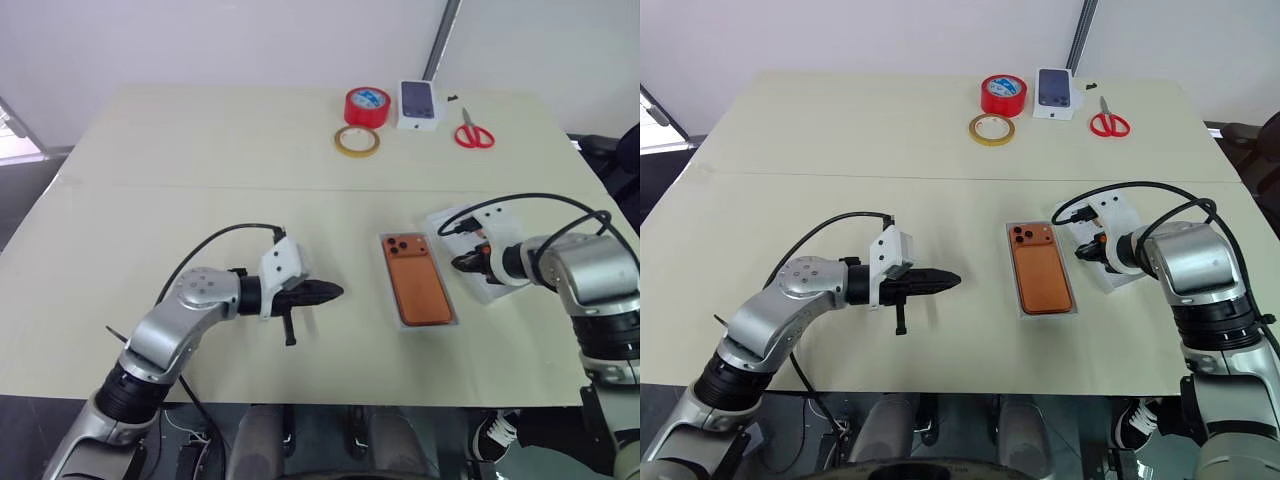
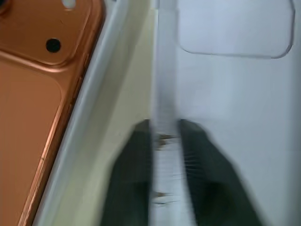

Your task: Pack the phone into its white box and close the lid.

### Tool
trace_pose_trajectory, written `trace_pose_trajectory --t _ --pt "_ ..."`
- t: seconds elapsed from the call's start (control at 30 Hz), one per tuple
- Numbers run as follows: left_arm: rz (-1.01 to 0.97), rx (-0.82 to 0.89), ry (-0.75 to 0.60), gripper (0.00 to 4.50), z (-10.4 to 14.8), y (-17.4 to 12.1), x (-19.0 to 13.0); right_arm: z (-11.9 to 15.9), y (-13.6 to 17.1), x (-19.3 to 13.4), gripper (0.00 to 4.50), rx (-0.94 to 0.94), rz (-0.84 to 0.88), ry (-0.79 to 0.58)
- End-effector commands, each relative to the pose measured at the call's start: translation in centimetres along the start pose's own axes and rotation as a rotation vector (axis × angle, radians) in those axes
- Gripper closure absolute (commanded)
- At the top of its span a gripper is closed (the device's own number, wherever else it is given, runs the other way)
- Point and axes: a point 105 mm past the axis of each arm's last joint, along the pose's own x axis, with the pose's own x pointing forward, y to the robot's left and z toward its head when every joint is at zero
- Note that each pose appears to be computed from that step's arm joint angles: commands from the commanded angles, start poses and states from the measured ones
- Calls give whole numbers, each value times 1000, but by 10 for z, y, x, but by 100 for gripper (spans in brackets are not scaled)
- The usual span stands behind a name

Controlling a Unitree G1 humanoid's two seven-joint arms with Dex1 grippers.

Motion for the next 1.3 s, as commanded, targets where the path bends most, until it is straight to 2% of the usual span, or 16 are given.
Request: trace_pose_trajectory --t 0.03,0.17,0.23,0.33,0.4,0.5,0.57,0.63,0.73,0.87,0.97,1.1,1.2,1.3 --pt "11 56 -24 450 9 0 -4 13 -2 -11 447 37 -7 -51" --pt "111 58 -3 450 3 15 -16 39 0 -34 447 98 49 -148" --pt "178 44 -7 450 0 26 -25 54 10 -49 447 133 140 -211" --pt "298 6 -1 450 -10 48 -42 82 48 -70 447 156 468 -353" --pt "341 -4 4 450 -15 57 -49 91 77 -79 447 164 665 -396" --pt "361 0 -4 450 -15 64 -51 89 109 -81 447 224 848 -379" --pt "365 7 -11 450 -13 67 -49 87 132 -83 447 333 923 -401" --pt "355 19 -23 450 -9 68 -44 75 146 -73 447 460 927 -373" --pt "326 36 -37 450 -3 65 -34 56 156 -52 447 628 826 -348" --pt "263 41 -53 450 1 57 -13 38 153 -36 447 785 692 -305" --pt "211 52 -51 450 1 47 6 38 139 -32 354 831 625 -303" --pt "167 52 -57 450 6 41 35 59 113 -37 146 844 578 -364" --pt "152 42 -71 450 11 40 54 65 93 -51 6 656 536 -363" --pt "138 34 -87 450 16 40 65 68 71 -63 6 556 475 -347"
